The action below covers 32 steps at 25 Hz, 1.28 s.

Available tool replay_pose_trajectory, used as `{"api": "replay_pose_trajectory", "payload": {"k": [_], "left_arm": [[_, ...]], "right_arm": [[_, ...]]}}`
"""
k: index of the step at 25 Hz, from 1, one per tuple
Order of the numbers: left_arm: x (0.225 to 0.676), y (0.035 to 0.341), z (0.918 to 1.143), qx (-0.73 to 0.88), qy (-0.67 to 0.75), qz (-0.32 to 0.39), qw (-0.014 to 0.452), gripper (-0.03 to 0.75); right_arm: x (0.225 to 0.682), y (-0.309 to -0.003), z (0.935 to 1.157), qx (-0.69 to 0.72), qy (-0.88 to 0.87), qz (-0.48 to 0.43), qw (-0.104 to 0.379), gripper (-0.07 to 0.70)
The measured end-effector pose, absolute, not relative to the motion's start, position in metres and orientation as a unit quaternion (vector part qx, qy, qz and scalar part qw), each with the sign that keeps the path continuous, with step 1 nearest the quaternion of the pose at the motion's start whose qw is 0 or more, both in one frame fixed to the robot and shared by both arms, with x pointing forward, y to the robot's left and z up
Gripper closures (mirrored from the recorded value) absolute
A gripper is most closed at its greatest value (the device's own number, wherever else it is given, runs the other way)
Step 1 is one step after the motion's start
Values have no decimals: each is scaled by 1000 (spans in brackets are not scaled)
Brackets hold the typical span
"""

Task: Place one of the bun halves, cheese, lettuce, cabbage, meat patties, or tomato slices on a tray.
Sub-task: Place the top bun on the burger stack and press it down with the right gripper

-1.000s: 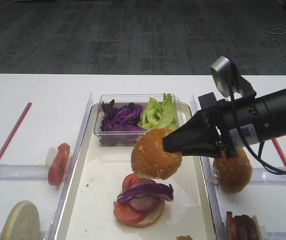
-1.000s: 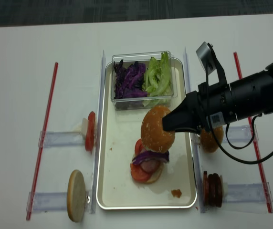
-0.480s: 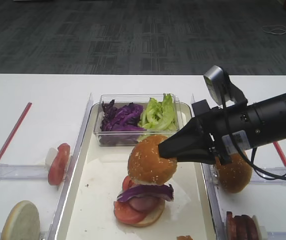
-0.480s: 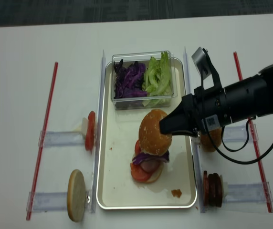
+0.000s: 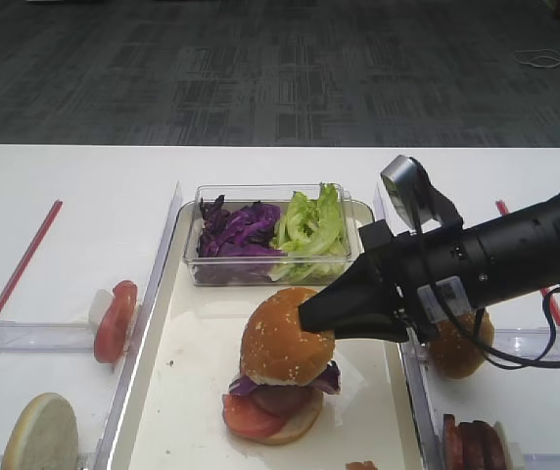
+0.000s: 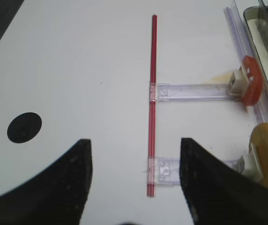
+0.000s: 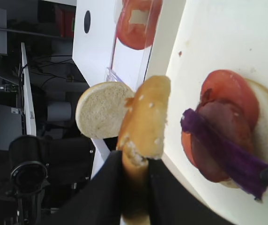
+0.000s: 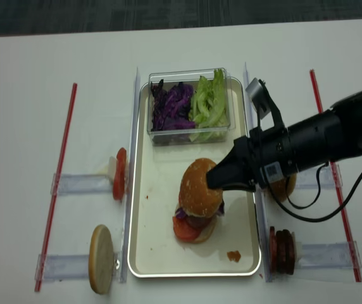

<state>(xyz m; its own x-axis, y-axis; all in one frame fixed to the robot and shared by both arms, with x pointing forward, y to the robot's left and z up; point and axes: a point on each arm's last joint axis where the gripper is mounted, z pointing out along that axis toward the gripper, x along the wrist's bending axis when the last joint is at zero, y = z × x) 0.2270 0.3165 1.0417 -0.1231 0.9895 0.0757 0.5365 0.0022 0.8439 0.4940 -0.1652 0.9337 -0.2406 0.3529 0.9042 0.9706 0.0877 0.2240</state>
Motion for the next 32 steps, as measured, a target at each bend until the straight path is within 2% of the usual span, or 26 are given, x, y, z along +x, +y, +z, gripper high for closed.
{"api": "replay_pose_trajectory", "payload": {"k": [14, 32], "left_arm": [[227, 316, 1042, 593, 644, 384, 295, 323], [227, 316, 1042, 593, 644, 384, 295, 323]], "right_arm": [[494, -157, 910, -506, -656, -428, 362, 481], [496, -156, 899, -511, -651, -428, 363, 481]]}}
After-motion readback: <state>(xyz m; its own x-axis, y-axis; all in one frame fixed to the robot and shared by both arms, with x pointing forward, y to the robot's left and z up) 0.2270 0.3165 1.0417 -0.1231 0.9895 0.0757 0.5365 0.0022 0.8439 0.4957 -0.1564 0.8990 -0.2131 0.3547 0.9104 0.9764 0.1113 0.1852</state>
